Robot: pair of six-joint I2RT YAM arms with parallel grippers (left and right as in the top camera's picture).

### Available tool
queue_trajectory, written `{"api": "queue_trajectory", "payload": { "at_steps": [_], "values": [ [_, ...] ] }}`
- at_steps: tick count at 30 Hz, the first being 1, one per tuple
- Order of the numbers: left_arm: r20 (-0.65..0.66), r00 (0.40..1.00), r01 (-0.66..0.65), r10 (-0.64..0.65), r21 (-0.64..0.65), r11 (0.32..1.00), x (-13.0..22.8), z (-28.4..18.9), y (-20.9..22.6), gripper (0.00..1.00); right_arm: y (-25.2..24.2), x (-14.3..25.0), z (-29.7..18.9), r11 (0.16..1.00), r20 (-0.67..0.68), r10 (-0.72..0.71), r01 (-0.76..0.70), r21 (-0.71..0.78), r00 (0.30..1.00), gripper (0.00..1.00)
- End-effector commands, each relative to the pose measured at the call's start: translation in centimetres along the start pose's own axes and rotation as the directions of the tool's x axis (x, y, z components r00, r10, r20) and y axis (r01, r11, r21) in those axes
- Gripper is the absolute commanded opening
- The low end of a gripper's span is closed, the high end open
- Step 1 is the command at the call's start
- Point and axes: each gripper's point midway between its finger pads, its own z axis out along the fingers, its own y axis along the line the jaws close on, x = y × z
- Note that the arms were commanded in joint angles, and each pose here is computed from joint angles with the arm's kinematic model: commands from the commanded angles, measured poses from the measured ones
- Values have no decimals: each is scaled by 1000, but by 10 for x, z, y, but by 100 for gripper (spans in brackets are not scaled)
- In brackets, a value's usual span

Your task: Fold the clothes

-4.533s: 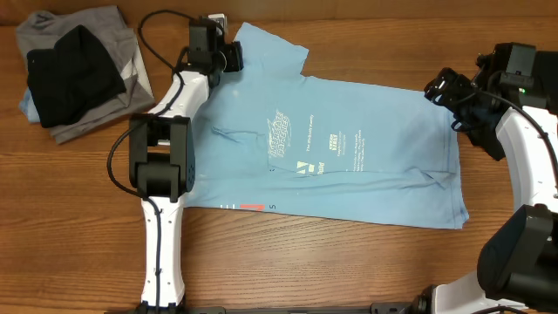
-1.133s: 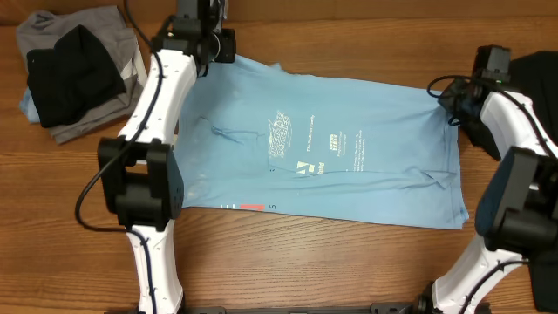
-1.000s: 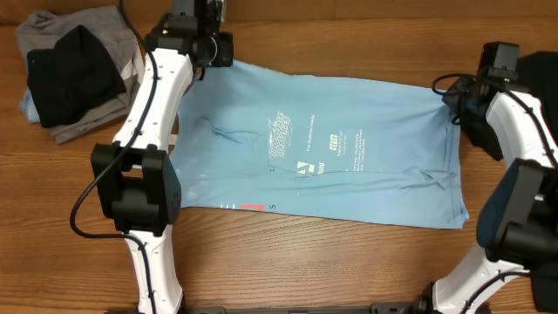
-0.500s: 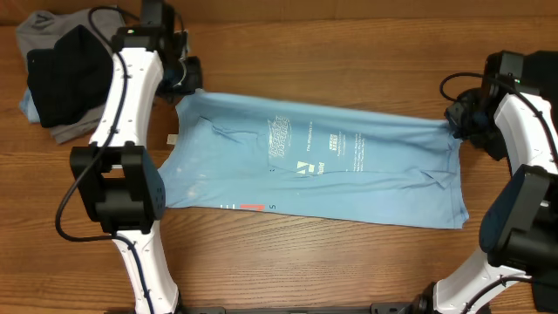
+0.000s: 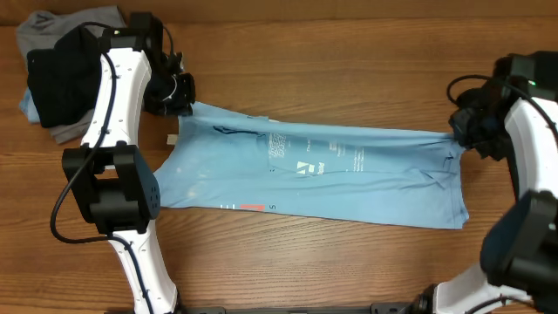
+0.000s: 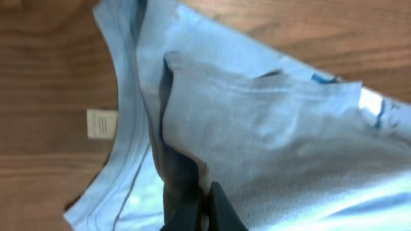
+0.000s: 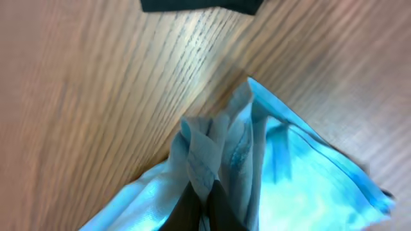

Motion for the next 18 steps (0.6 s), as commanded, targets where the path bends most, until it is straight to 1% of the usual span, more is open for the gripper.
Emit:
{"api": "queue_trajectory", "payload": {
  "at_steps": [1,5,15,18],
  "values": [
    [27,998,-51,51,12,999,7,-24,-5,4,-5,-6,-38,1000,87,9,-7,-28,996,4],
    [-16,998,-55,55,4,998,24,-33,-5,4,-16,6,-41,1000,46,5,-6,8,999,4],
    [-103,994,-49,48,-6,999,47,-35,-7,4,-37,36,-17,997,-69,10,-5,77,998,4],
    [-145,989,-50,41,-58,997,57,-36,0,4,-41,43,-15,996,-90,5,2,87,996,4]
  ]
}}
